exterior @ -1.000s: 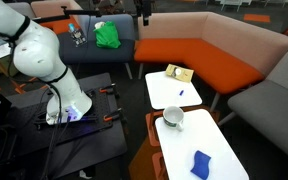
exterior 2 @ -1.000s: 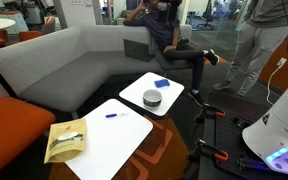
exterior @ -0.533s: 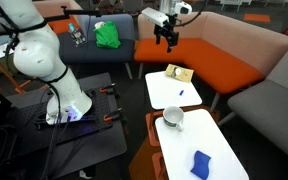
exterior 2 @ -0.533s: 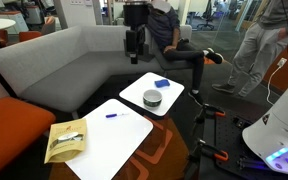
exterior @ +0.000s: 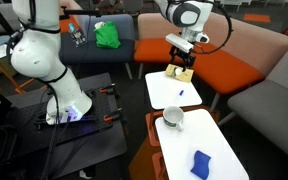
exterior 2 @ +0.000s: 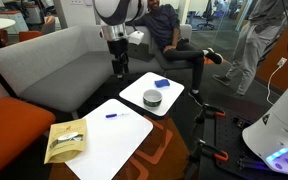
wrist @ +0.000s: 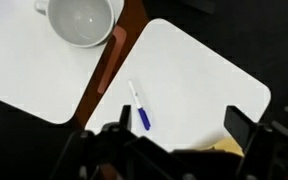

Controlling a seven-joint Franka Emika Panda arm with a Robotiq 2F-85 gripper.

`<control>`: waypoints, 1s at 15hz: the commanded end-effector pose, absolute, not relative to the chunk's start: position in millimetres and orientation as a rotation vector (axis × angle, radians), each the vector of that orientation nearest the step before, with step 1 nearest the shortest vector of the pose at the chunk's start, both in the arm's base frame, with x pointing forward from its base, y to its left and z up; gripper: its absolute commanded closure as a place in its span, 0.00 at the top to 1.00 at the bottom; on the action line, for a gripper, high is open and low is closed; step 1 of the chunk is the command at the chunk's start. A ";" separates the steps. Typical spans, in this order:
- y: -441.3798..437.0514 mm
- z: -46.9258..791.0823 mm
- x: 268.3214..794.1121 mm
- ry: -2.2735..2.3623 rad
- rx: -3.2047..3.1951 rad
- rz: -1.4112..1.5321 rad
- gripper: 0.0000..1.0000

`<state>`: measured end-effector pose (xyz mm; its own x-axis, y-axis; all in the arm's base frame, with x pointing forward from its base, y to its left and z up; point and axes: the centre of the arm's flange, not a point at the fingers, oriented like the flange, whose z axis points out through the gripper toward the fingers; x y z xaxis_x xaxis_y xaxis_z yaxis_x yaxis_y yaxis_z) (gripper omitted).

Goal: Put the pen in the mug

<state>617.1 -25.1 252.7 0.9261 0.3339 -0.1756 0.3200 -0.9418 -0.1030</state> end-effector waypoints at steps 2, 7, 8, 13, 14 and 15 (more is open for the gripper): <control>-16.6 244.5 627.6 -0.539 -2.999 0.301 1.00; -16.6 244.5 628.9 -0.561 -3.010 0.258 1.00; -11.8 239.2 629.4 -0.578 -3.034 0.217 1.00; 19.5 181.4 626.3 -0.782 -3.092 0.034 1.00; 21.9 169.8 625.9 -0.809 -3.085 0.024 1.00; 21.6 156.9 626.6 -0.807 -3.079 0.026 1.00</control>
